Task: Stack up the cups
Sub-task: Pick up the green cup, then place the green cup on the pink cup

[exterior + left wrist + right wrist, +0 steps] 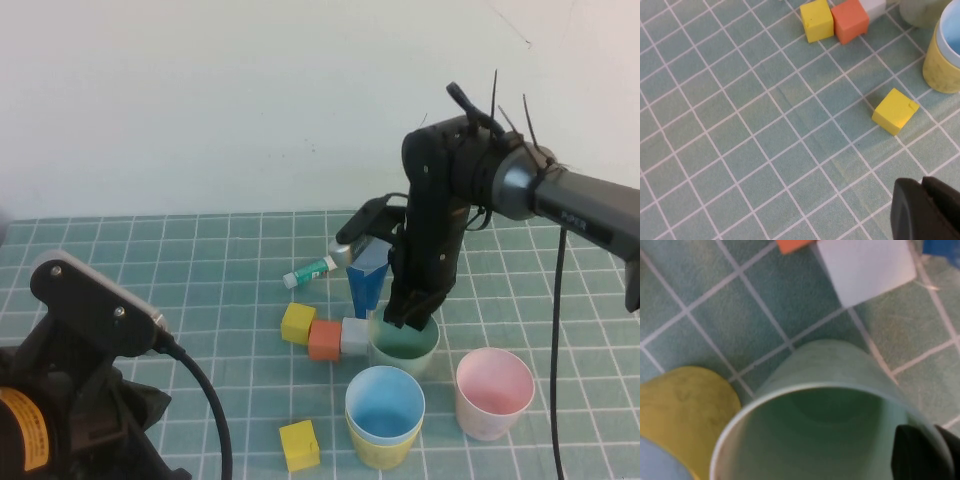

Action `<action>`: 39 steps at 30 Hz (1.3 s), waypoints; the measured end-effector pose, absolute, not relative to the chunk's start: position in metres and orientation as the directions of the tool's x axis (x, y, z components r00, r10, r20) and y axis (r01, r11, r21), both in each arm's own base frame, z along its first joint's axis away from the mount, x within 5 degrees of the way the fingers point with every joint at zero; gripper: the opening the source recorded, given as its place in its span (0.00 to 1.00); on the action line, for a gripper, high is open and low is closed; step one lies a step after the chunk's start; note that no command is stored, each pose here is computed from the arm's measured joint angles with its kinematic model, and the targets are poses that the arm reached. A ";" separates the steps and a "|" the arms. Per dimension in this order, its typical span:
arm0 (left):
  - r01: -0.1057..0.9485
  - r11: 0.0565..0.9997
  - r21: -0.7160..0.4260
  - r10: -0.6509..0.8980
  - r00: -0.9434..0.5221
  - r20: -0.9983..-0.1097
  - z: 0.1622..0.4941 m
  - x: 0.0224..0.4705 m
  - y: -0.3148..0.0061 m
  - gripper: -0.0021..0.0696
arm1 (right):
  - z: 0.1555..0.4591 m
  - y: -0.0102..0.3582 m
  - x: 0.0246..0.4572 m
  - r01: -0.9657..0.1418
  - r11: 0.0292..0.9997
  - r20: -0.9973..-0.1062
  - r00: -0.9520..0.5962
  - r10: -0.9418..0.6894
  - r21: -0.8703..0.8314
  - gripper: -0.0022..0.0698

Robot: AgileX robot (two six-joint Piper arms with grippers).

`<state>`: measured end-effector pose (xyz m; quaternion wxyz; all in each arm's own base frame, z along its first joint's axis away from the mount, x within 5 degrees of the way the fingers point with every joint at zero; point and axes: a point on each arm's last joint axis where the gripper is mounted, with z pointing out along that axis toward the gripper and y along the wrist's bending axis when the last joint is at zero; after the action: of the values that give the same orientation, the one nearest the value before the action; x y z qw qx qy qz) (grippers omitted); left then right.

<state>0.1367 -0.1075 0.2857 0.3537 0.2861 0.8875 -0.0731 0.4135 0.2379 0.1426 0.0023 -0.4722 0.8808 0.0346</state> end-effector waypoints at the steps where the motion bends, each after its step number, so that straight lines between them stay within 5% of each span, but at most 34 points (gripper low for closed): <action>1: 0.560 0.826 0.073 0.456 -0.586 -0.670 0.286 0.137 -0.107 0.03 | 0.148 0.238 0.414 -0.833 0.550 -0.044 -0.553 -0.832 0.052 0.05; 12: 0.560 0.826 0.073 0.456 -0.586 -0.670 0.286 0.137 -0.107 0.03 | 0.270 0.225 0.394 -0.828 0.555 -0.246 -0.524 -0.816 -0.077 0.05; 17: 0.560 0.825 0.075 0.458 -0.585 -0.670 0.286 0.137 -0.107 0.03 | 0.300 0.204 0.361 -0.826 0.555 -0.249 -0.520 -0.817 -0.095 0.05; 24: 0.560 0.825 0.076 0.458 -0.584 -0.670 0.286 0.137 -0.107 0.03 | 0.293 0.166 0.316 -0.794 0.604 -0.141 -0.591 -0.794 -0.069 0.05; 39: 0.560 0.825 0.079 0.460 -0.582 -0.670 0.286 0.137 -0.107 0.03 | 0.225 0.149 0.339 -0.720 0.694 -0.078 -0.693 -0.717 0.010 0.05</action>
<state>0.1370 -0.1072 0.2858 0.3550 0.2877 0.8867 -0.0704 0.3389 0.1487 0.2254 0.0338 -0.3904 0.9198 0.0197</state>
